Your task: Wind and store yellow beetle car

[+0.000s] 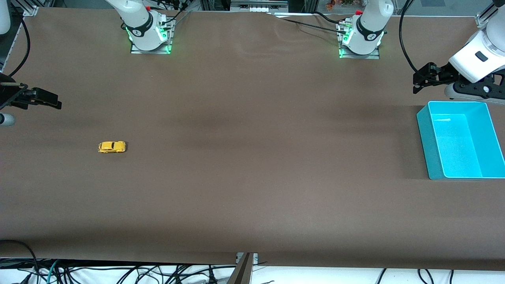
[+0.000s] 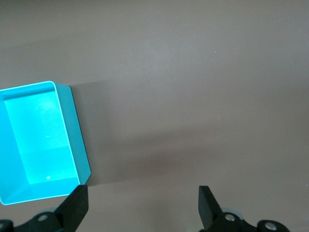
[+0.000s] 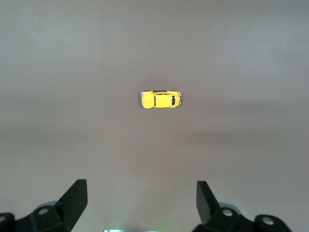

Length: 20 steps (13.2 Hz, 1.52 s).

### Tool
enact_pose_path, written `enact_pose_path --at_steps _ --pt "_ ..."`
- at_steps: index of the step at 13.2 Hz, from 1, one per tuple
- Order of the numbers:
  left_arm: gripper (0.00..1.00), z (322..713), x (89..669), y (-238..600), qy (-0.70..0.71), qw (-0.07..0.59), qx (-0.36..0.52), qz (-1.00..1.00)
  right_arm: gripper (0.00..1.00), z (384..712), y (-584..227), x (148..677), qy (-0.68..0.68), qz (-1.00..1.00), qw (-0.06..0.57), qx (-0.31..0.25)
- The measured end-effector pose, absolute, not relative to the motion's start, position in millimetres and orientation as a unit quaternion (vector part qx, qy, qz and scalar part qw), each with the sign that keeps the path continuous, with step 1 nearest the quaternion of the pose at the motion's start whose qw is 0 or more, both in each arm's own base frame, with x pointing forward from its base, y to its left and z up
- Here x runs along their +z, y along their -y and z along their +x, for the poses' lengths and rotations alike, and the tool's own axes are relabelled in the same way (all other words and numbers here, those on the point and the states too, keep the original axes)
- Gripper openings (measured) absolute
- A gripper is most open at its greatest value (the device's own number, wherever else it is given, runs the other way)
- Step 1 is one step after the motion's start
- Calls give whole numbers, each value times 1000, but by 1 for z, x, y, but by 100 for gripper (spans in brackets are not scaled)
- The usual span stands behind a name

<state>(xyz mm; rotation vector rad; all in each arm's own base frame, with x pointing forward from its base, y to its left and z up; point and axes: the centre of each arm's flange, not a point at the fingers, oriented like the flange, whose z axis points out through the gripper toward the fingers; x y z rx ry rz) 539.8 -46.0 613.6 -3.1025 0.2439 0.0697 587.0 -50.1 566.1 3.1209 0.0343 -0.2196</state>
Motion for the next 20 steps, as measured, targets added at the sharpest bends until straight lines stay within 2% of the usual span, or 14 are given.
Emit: enact_pose_path --at_steps 13,20 --pt "100 540 614 43 -76 14 22 -997 100 588 50 564 -44 997 4 -71" --pt "100 537 611 42 -75 14 35 -996 100 600 43 530 -54 993 1 -100"
